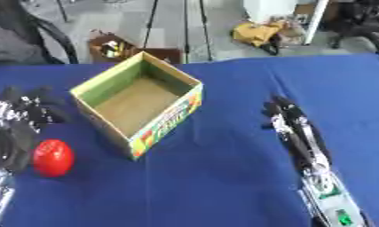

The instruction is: Pick up objects on the table and place them in the box.

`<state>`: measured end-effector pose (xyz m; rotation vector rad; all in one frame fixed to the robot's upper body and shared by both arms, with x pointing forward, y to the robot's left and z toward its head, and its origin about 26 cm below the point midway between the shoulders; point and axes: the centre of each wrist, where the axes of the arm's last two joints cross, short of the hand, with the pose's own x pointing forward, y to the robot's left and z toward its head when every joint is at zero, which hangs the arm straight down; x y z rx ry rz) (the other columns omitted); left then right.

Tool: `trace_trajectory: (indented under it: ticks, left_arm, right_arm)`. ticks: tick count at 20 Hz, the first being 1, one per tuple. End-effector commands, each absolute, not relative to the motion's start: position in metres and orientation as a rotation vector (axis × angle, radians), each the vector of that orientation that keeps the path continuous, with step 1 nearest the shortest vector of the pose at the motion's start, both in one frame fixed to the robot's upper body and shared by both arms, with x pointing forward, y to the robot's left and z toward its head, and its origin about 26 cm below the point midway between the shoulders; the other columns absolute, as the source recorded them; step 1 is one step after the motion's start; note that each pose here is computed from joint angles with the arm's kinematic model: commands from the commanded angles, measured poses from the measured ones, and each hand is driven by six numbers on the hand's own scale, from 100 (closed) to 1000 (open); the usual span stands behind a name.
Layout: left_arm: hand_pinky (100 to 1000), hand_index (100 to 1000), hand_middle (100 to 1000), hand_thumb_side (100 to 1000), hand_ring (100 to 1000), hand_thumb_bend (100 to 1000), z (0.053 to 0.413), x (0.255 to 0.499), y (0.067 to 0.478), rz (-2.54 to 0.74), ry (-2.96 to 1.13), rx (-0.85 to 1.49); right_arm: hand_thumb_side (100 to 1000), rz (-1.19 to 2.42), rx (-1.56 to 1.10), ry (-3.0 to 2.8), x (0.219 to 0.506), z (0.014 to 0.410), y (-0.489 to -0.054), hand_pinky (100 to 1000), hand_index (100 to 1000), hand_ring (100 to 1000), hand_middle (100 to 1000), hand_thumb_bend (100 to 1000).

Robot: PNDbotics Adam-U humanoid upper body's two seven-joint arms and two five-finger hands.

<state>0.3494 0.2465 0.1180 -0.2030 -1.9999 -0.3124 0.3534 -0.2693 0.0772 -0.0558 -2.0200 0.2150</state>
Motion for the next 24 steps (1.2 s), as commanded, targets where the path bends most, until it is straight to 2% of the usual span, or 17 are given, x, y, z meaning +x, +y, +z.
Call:
trace_trajectory:
  ticks: [1,3,4,6,7,8,10,12,13,14,16,18,19,21,22,24]
  left_arm:
    - [652,869,643,1000,588,270,0.131,0.350,0.250,-0.358,-2.032,-0.177]
    - [665,882,671,988,610,185,0.134,0.351,0.253,-0.406,-2.029,-0.153]
    - [668,885,677,975,615,173,0.136,0.351,0.256,-0.435,-2.028,-0.137]
    - [694,897,710,880,651,105,0.144,0.351,0.264,-0.501,-2.025,-0.091]
    - [698,898,714,859,655,100,0.149,0.351,0.270,-0.536,-2.025,-0.062]
    - [717,898,736,786,678,100,0.155,0.351,0.275,-0.573,-2.022,-0.034]
    - [744,893,756,721,706,100,0.167,0.351,0.285,-0.652,-2.002,0.030]
    - [751,892,759,711,714,100,0.179,0.350,0.295,-0.734,-1.963,0.098]
    - [779,888,770,666,739,141,0.183,0.350,0.299,-0.772,-1.936,0.127]
    - [780,888,771,662,741,148,0.188,0.349,0.304,-0.811,-1.907,0.161]
    - [807,888,790,619,773,267,0.197,0.347,0.313,-0.878,-1.846,0.226]
    - [814,887,795,620,784,317,0.202,0.345,0.320,-0.926,-1.790,0.274]
    - [823,886,805,621,798,391,0.204,0.344,0.322,-0.947,-1.762,0.293]
    - [826,884,810,633,806,447,0.206,0.344,0.325,-0.991,-1.708,0.324]
    - [826,884,810,633,806,447,0.206,0.344,0.326,-1.013,-1.683,0.334]
    - [820,880,813,643,810,521,0.207,0.344,0.327,-1.055,-1.640,0.355]
  right_arm:
    - [668,0.226,-0.066,-2.051,0.354,0.087,-0.271,619,899,777,749,143]
    - [669,0.225,-0.067,-2.050,0.354,0.087,-0.271,619,899,777,748,141]
    - [669,0.225,-0.067,-2.049,0.354,0.086,-0.271,619,899,777,748,141]
    - [670,0.226,-0.069,-2.048,0.354,0.086,-0.272,619,899,777,748,139]
    - [670,0.226,-0.070,-2.047,0.354,0.086,-0.272,619,899,777,748,139]
    - [670,0.226,-0.072,-2.047,0.354,0.086,-0.272,619,899,777,747,138]
    - [670,0.227,-0.075,-2.046,0.354,0.086,-0.273,619,899,777,747,137]
    - [670,0.228,-0.076,-2.045,0.353,0.085,-0.273,619,899,777,747,136]
    - [671,0.228,-0.077,-2.042,0.353,0.085,-0.274,619,899,777,747,133]
    - [671,0.228,-0.077,-2.041,0.353,0.084,-0.274,619,899,777,746,133]
    - [672,0.228,-0.077,-2.039,0.353,0.083,-0.274,619,899,777,746,131]
    - [672,0.229,-0.076,-2.039,0.353,0.083,-0.274,619,898,777,746,130]
    - [672,0.229,-0.077,-2.039,0.353,0.084,-0.274,618,898,777,745,129]
    - [673,0.230,-0.078,-2.039,0.353,0.084,-0.274,618,898,777,745,128]
    - [673,0.230,-0.079,-2.039,0.353,0.084,-0.274,618,898,777,745,128]
    - [673,0.230,-0.078,-2.039,0.353,0.084,-0.274,618,898,777,744,127]
